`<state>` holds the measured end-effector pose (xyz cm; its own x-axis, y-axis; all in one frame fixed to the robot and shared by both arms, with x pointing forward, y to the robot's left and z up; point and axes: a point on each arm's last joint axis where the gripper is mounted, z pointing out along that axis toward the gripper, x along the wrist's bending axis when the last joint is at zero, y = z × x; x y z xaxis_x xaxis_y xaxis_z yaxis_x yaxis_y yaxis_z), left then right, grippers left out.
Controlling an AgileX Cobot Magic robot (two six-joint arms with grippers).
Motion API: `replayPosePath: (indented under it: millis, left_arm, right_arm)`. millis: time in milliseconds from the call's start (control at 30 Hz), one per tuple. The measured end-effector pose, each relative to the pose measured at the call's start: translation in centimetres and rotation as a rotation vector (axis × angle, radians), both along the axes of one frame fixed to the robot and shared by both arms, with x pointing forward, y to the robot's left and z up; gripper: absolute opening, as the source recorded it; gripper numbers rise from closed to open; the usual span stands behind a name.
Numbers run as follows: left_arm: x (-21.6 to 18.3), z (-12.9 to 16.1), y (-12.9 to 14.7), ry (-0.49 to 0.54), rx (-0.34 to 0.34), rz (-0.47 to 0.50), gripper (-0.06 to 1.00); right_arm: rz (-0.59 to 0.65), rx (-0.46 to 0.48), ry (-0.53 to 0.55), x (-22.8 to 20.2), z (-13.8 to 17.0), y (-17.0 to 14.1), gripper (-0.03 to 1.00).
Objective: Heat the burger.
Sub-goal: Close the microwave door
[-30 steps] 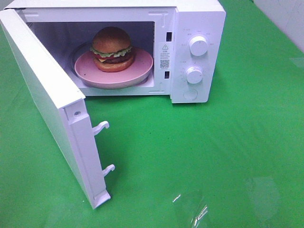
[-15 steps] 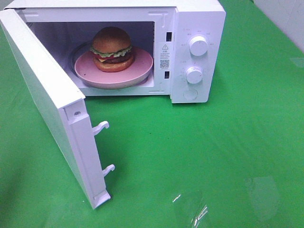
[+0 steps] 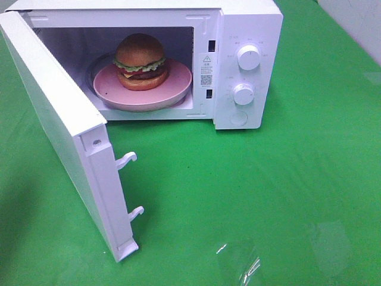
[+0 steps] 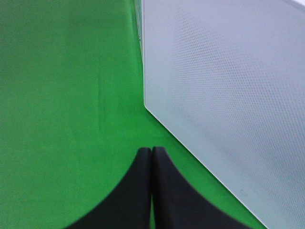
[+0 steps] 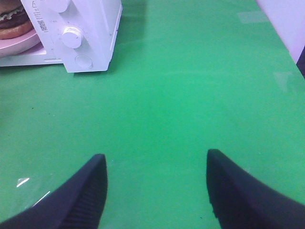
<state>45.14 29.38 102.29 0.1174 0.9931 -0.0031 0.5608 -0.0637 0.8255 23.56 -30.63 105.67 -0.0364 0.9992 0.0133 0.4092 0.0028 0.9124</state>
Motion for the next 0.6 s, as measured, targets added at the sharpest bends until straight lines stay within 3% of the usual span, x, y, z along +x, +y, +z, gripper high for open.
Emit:
replayPosePath:
  millis: [300,367,600]
  left_arm:
    - [3.1,-0.4,-0.7,0.036,0.013,-0.038,0.0]
    - [4.4,-1.3,-2.5,0.053,0.061,-0.123,0.0]
    - [6.3,-2.5,-4.5,0.052,0.102,-0.172,0.0]
  right_arm:
    - [0.0,0.0,0.0,0.0,0.0,0.0,0.58]
    - [0.0,0.0,0.0,0.0,0.0,0.0,0.58]
    - [0.0,0.0,0.0,0.0,0.0,0.0,0.58]
